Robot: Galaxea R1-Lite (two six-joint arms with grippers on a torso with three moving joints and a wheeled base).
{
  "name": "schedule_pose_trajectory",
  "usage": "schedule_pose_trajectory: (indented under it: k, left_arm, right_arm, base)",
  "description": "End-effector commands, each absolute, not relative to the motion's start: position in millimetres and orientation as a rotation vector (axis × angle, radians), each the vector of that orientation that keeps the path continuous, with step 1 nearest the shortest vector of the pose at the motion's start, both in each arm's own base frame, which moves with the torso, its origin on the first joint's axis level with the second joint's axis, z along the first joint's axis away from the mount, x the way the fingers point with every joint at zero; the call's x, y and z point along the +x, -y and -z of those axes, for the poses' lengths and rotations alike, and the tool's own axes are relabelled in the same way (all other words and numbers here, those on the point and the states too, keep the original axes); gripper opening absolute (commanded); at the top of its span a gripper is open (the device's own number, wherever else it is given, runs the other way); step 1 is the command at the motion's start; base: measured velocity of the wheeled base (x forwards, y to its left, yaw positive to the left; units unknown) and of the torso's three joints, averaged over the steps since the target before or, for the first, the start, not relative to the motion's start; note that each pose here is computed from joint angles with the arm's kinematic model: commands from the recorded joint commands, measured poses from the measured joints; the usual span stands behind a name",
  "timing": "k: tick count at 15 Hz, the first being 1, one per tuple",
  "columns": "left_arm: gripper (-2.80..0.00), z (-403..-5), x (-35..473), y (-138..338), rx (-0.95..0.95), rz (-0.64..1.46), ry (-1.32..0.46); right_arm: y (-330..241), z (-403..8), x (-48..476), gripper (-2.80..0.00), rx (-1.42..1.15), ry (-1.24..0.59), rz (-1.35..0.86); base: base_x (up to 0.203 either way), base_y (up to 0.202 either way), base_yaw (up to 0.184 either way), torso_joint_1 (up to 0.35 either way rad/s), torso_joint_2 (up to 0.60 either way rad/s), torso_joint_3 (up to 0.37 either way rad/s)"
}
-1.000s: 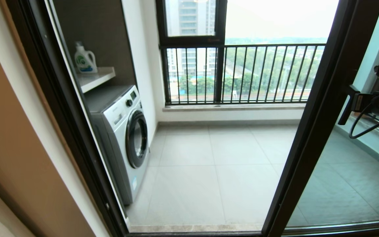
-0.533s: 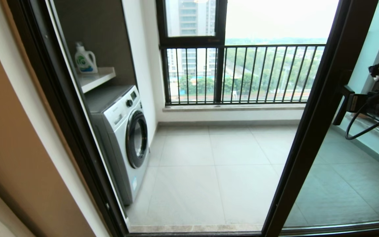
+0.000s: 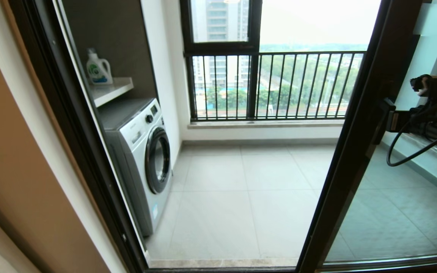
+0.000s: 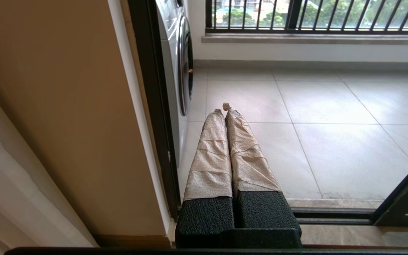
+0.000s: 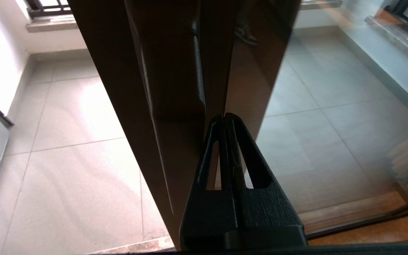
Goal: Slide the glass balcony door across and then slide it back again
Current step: Close the slid door
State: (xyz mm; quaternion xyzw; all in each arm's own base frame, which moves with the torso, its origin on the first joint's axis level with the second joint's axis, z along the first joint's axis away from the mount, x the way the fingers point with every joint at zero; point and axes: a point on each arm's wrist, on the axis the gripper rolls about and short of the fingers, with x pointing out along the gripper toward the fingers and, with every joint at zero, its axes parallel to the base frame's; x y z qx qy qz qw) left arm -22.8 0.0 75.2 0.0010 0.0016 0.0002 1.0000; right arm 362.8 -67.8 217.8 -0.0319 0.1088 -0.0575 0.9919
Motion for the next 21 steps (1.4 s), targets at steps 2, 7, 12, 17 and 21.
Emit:
schedule_pose_trajectory:
  k: [2,7,12,17,21]
  left_arm:
    - [-2.8,-75,-23,0,0.002,0.0,-0.005]
    - [-2.8,-75,-23,0,0.002,0.0,-0.006]
    - [-2.8,-75,-23,0,0.002,0.0,-0.005]
    - [-2.8,-75,-23,0,0.002,0.0,-0.005]
    - [-2.8,-75,-23,0,0.002,0.0,-0.004]
  right_arm:
    - [63,-220,363,-2.8,-0.068,-0.208,0.106]
    - [38,-221,361,-2.8,-0.076,-0.209,0.065]
    - [10,-220,351,-2.8,-0.083,-0.219,-0.01]
    - [-7,-223,350,-2.8,-0.093,-0.208,-0.021]
    - [-20,-225,348,-2.8,-0.097,-0.203,-0.056]
  base:
    - [0.0,0.0,0.0,0.0,0.0,0.0]
    - [0.0,0.0,0.0,0.0,0.0,0.0]
    - [0.0,0.0,0.0,0.0,0.0,0.0]
    - [0.0,0.0,0.0,0.0,0.0,0.0]
    - [0.0,0.0,0.0,0.0,0.0,0.0]
